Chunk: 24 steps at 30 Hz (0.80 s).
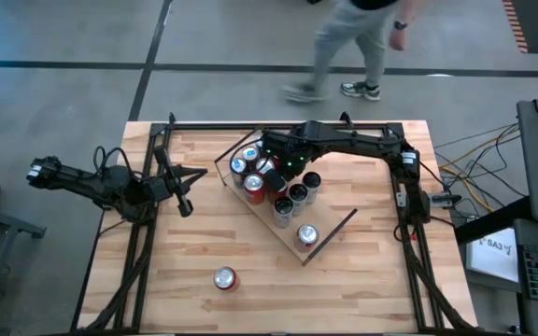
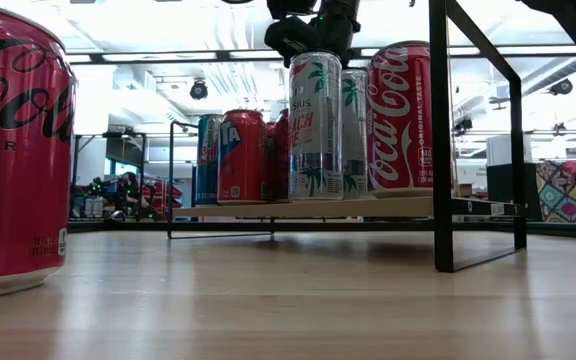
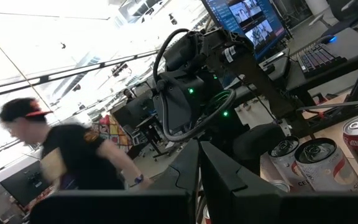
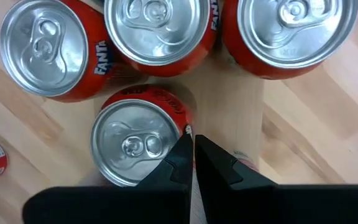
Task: Place canned beverage on shelf
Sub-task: Adjust the red soda can
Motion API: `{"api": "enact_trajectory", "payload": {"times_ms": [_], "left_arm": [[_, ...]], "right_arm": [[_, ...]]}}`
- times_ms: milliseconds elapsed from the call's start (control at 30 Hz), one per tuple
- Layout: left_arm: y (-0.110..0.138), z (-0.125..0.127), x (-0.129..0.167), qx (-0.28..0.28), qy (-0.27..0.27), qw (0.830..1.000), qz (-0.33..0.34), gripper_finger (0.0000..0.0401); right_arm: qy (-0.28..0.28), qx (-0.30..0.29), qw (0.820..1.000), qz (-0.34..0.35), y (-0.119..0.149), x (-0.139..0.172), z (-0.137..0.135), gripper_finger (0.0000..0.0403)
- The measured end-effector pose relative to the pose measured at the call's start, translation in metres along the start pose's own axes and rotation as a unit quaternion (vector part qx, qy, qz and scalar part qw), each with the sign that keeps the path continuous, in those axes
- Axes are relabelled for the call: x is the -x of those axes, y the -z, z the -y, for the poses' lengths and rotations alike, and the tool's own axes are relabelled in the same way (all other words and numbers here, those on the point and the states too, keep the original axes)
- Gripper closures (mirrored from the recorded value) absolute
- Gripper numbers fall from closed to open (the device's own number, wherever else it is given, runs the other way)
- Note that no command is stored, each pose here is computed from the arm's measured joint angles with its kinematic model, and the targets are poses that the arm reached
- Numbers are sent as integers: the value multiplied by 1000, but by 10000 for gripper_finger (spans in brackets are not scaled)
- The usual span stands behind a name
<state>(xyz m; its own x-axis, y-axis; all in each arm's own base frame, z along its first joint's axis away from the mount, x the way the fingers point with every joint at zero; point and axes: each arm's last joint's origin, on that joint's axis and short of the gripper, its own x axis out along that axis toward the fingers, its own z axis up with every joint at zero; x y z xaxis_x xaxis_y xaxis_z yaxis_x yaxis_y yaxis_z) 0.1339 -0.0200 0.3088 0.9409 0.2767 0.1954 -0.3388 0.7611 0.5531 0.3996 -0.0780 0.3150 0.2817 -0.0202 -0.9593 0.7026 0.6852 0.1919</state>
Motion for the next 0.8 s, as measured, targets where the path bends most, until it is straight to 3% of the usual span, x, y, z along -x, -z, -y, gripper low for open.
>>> {"api": "enact_trajectory", "payload": {"times_ms": [367,800], "left_arm": [[0,0,0,0,0,1000,0,401],[0,0,0,0,0,1000,0,401]], "right_arm": [[31,5,999,10,-1,7,4,394],[23,20,999,14,2,2,-4,394]]}}
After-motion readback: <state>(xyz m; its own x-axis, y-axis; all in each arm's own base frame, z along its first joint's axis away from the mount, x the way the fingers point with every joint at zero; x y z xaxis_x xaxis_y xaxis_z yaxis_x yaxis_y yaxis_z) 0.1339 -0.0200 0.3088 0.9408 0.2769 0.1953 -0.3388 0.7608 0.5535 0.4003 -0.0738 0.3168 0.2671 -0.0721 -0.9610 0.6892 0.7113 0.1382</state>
